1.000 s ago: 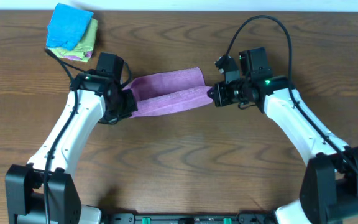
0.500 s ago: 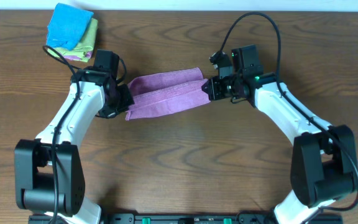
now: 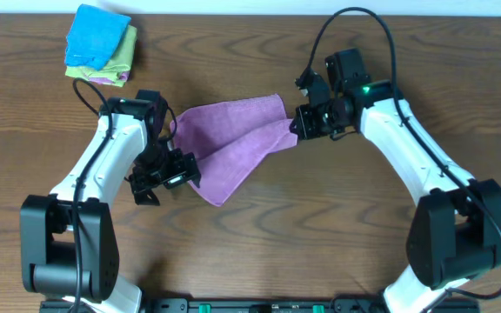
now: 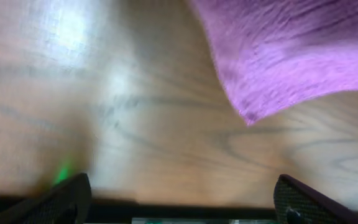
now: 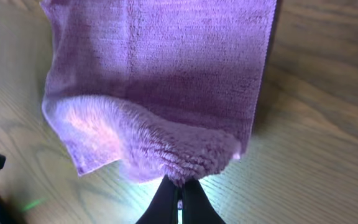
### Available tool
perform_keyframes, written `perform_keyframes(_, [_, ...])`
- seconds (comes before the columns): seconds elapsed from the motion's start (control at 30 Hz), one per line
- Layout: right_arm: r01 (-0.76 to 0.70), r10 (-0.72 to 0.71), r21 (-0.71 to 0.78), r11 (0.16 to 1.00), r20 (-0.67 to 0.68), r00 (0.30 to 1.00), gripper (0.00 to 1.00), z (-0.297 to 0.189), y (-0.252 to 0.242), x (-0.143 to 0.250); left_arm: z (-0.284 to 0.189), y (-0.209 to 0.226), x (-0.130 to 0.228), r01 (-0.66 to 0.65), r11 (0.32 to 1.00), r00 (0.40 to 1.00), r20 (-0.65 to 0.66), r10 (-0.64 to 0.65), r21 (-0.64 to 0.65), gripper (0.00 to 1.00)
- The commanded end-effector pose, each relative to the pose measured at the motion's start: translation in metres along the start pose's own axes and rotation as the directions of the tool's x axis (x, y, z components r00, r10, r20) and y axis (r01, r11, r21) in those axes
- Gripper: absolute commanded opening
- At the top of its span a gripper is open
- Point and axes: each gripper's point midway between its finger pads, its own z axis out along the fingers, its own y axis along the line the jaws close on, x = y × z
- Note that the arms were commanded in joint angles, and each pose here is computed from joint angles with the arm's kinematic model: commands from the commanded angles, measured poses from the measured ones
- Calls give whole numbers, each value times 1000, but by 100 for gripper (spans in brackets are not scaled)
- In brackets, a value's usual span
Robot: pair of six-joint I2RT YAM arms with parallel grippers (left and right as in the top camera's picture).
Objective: Fold the cloth
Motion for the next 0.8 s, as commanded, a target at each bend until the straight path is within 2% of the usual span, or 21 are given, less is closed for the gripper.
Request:
perform_keyframes(0.0, [73,-73,23,997,8,997,1,-9,3,-9,-4,-9,-20,-55,998,995,82,53,22,95])
perform_keyframes(0.2, [65,-63,29,997,-61,996,1,-13,2,7,-13,-29,-67,-119,991,954,283,96,65,95])
perform_keyframes(0.23, [56,-54,29,998,-86,995,14,-14,2,13,-16,-33,-73,-129,989,946,309,100,75,96])
perform_keyframes(0.27, [44,-40,29,999,-114,993,51,-14,2,21,-18,-36,-78,-140,987,937,333,105,83,97])
perform_keyframes(0.3, [34,-30,30,999,-139,990,72,-15,2,27,-20,-39,-82,-151,985,930,351,111,88,98])
perform_keyframes(0.4, [38,-32,27,999,-187,982,77,-17,2,39,-24,-45,-92,-180,979,909,398,127,98,100])
perform_keyframes(0.47, [33,-27,27,999,-199,980,70,-18,1,42,-28,-49,-98,-199,975,894,426,137,104,93])
perform_keyframes(0.53, [31,-25,28,999,-198,980,59,-19,1,42,-31,-53,-105,-211,971,881,453,139,112,82])
perform_keyframes(0.57, [32,-26,28,999,-197,980,41,-19,1,42,-32,-55,-108,-216,970,874,465,140,115,74])
perform_keyframes(0.6, [33,-28,28,999,-193,981,7,-19,1,41,-33,-57,-111,-220,968,869,475,140,118,62])
perform_keyframes(0.63, [37,-31,27,999,-186,982,1,-19,2,39,-32,-58,-113,-224,967,865,481,141,119,52])
perform_keyframes(0.7, [70,-66,24,997,-130,989,1,-16,4,25,-28,-60,-120,-226,966,862,487,141,121,27])
perform_keyframes(0.77, [101,-99,23,995,-78,992,1,-13,6,12,-23,-61,-125,-226,966,862,487,140,123,16])
